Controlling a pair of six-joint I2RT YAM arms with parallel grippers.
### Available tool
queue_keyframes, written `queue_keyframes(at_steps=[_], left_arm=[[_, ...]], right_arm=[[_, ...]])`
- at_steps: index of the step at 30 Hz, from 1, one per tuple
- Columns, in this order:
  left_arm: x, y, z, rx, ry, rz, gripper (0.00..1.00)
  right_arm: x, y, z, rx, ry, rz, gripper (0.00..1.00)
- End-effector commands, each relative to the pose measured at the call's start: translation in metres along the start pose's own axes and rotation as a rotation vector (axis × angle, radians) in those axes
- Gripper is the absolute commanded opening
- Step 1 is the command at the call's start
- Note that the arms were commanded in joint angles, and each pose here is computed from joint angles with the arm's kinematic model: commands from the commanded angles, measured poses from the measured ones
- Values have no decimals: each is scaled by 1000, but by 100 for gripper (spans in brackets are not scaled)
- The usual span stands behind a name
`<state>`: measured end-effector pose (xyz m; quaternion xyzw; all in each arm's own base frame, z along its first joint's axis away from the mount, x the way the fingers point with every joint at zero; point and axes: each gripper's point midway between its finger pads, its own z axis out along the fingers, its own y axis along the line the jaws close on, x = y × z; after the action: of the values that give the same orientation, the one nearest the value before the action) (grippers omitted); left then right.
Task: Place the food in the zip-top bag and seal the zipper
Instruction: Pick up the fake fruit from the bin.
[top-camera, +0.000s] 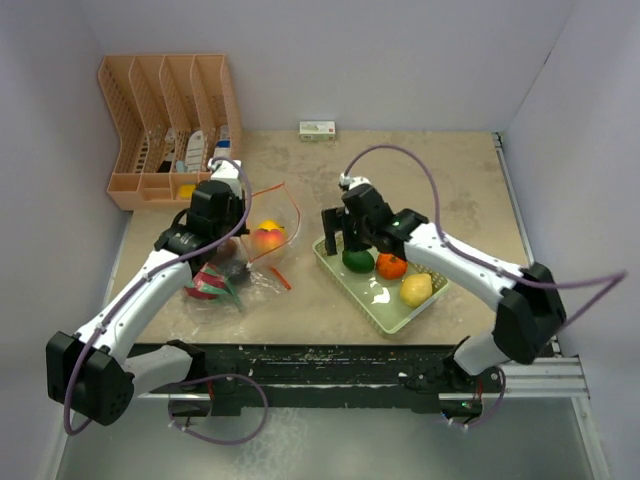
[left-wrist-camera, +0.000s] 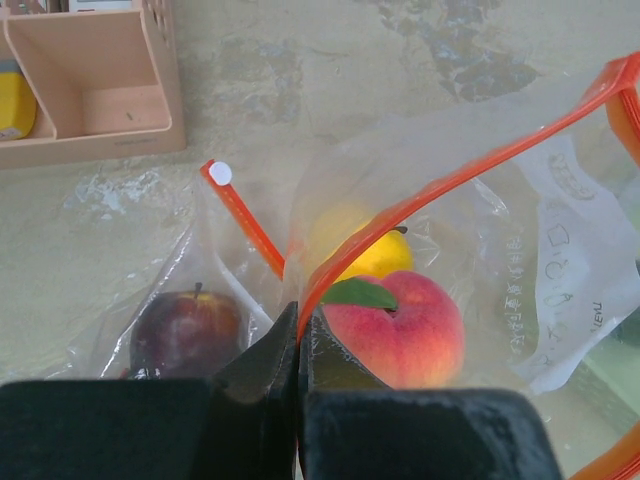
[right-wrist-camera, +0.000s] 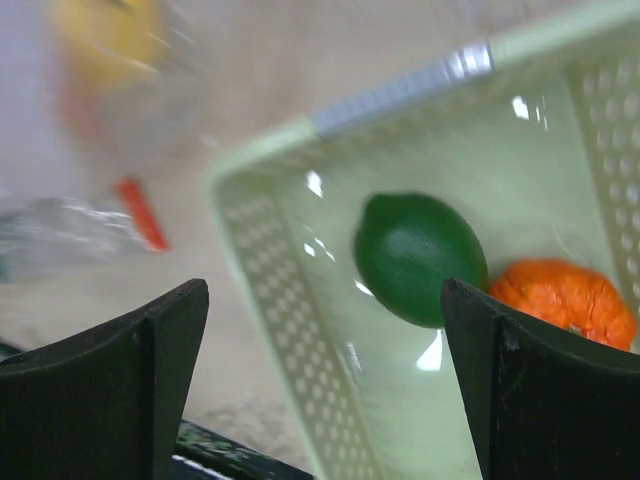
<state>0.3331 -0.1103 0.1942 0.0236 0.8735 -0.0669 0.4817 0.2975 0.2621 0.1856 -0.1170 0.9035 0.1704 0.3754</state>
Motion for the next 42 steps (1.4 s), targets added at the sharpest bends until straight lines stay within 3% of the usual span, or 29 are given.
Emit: queue_keyframes(at_steps=[1, 14, 22, 24, 33, 36, 39, 42], left_arm=[[-23, -9, -6, 54, -94, -29, 0], [-21, -12, -11, 80, -104, -28, 0], [-20, -12, -12, 85, -105, -32, 0], [-20, -13, -12, 86, -102, -32, 0], [-17, -12, -13, 87, -100, -34, 0], [-17, -13, -12, 90, -99, -36, 0], [-16, -13, -11, 91, -98, -37, 0], [-15, -13, -10, 90, -95, -34, 0]], right_arm=[[55, -38, 30, 176, 158, 23, 99], [91, -67, 73, 305, 221, -47, 100], [79, -62, 93, 274, 151, -64, 98], [80, -62, 95, 273, 148, -66, 91], [78, -63, 68, 274, 148, -37, 13], [56, -60, 44, 268, 87, -20, 6], [20, -51, 12, 231, -13, -5, 5], [-23, -17, -16, 54, -142, -22, 5]])
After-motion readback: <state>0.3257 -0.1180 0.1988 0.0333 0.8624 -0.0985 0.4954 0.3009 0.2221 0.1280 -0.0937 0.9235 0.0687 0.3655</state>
